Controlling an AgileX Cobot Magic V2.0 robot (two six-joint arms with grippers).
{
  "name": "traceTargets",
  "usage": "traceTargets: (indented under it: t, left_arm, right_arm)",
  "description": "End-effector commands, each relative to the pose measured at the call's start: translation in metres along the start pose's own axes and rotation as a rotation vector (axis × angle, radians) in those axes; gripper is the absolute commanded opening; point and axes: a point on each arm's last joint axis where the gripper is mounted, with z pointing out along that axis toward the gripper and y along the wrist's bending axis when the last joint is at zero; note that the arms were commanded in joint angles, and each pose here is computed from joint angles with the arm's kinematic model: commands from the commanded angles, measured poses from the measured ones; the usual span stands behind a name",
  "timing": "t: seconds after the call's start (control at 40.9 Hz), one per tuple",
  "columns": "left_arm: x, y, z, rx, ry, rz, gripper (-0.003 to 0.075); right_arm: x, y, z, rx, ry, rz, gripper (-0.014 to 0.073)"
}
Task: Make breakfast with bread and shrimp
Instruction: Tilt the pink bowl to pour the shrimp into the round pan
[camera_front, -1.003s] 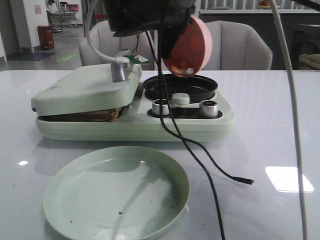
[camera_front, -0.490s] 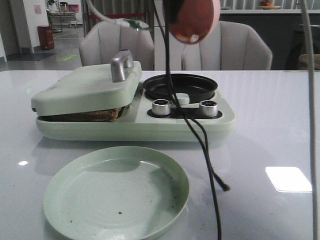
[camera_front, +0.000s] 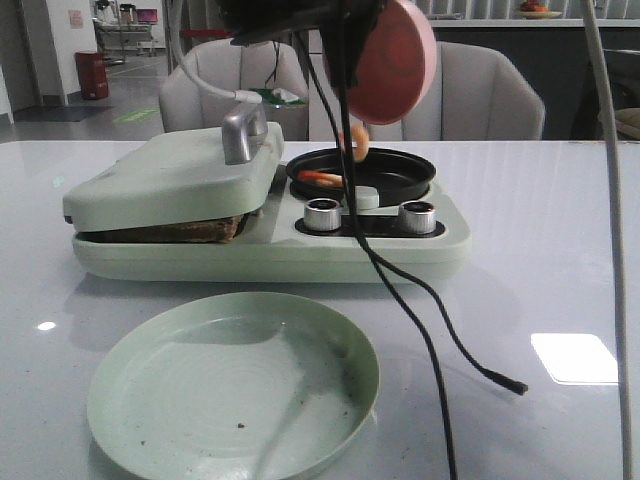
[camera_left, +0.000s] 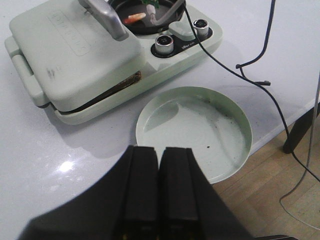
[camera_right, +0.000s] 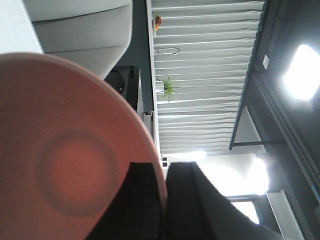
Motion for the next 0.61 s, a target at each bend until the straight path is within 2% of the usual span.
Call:
traceTargets:
  t: [0.0, 0.122, 0.171, 0.416, 0.587]
  left_arm:
    - [-0.013, 0.0, -0.005, -0.004, -0.094, -0.011, 0.0101]
    - [-0.013, 0.0, -0.005, -0.004, -0.094, -0.011, 0.0101]
    - [-0.013, 0.0, -0.005, -0.004, -0.094, -0.011, 0.0101]
    - [-0.013, 0.0, -0.005, -0.004, -0.094, -0.011, 0.0101]
    - [-0.013, 0.0, -0.005, -0.004, -0.094, -0.011, 0.0101]
  right_arm:
    - [0.016, -0.065, -0.005, 0.177, 0.07, 0.077, 0.0045]
    - [0.022, -0.071, -0.007, 0.181, 0.117, 0.117, 0.0045]
    - [0.026, -0.076, -0.008, 0.142, 0.137, 0.163, 0.0045]
    - [0.073, -0.116, -0.02, -0.314, 0.232, 0.513, 0.0045]
    - [0.13, -0.129, -0.021, -0.447, 0.33, 0.588, 0.0045]
